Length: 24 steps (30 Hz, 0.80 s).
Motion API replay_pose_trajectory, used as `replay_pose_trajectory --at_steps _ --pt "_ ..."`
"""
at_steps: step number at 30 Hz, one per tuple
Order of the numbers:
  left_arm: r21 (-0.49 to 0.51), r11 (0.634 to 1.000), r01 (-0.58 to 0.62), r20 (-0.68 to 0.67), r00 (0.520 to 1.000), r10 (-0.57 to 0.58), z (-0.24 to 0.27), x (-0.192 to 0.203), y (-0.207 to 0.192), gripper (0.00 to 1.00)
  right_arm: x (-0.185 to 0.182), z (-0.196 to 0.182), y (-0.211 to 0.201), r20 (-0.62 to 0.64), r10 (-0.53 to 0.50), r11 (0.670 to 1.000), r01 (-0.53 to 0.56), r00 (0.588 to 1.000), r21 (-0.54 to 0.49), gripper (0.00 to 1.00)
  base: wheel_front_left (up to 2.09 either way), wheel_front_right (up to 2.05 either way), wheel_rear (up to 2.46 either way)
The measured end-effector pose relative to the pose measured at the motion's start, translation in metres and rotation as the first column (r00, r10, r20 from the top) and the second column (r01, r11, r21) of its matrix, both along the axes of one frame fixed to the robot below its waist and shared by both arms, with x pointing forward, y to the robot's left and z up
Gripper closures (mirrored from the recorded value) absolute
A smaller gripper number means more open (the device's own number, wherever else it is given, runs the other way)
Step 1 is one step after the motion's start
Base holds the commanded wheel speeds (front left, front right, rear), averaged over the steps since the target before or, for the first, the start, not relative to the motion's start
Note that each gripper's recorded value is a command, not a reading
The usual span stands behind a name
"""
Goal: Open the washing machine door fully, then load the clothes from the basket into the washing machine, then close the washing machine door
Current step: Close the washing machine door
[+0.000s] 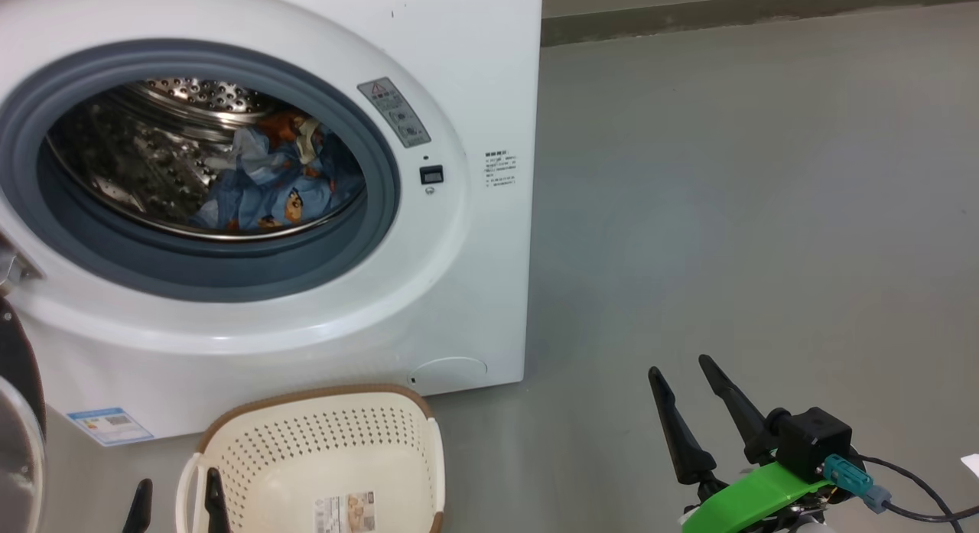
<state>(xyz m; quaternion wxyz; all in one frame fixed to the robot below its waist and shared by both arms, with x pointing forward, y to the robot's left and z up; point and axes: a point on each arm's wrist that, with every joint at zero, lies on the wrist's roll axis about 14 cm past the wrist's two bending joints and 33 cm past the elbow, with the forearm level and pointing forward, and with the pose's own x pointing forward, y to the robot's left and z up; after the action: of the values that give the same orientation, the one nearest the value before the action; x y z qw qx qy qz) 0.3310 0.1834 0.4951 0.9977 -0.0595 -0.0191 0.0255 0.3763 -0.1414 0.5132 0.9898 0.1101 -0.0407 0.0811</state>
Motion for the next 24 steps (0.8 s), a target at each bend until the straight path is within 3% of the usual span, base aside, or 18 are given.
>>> replay_pose_trajectory --at_steps 13,24 --pt "-0.003 1.0 0.013 -0.006 1.0 -0.013 -0.0021 0.0008 -0.0026 0.0 0.0012 -0.0006 -0.0061 -0.002 -0.018 1.0 0.018 1.0 0.002 0.0 -1.7 1.7 0.0" --pt "-0.007 1.0 0.003 0.0 1.0 -0.003 -0.0004 0.0003 0.0001 0.0 0.0029 0.0006 -0.0042 0.002 -0.013 1.0 0.013 1.0 0.006 0.0 -0.4 0.4 0.0"
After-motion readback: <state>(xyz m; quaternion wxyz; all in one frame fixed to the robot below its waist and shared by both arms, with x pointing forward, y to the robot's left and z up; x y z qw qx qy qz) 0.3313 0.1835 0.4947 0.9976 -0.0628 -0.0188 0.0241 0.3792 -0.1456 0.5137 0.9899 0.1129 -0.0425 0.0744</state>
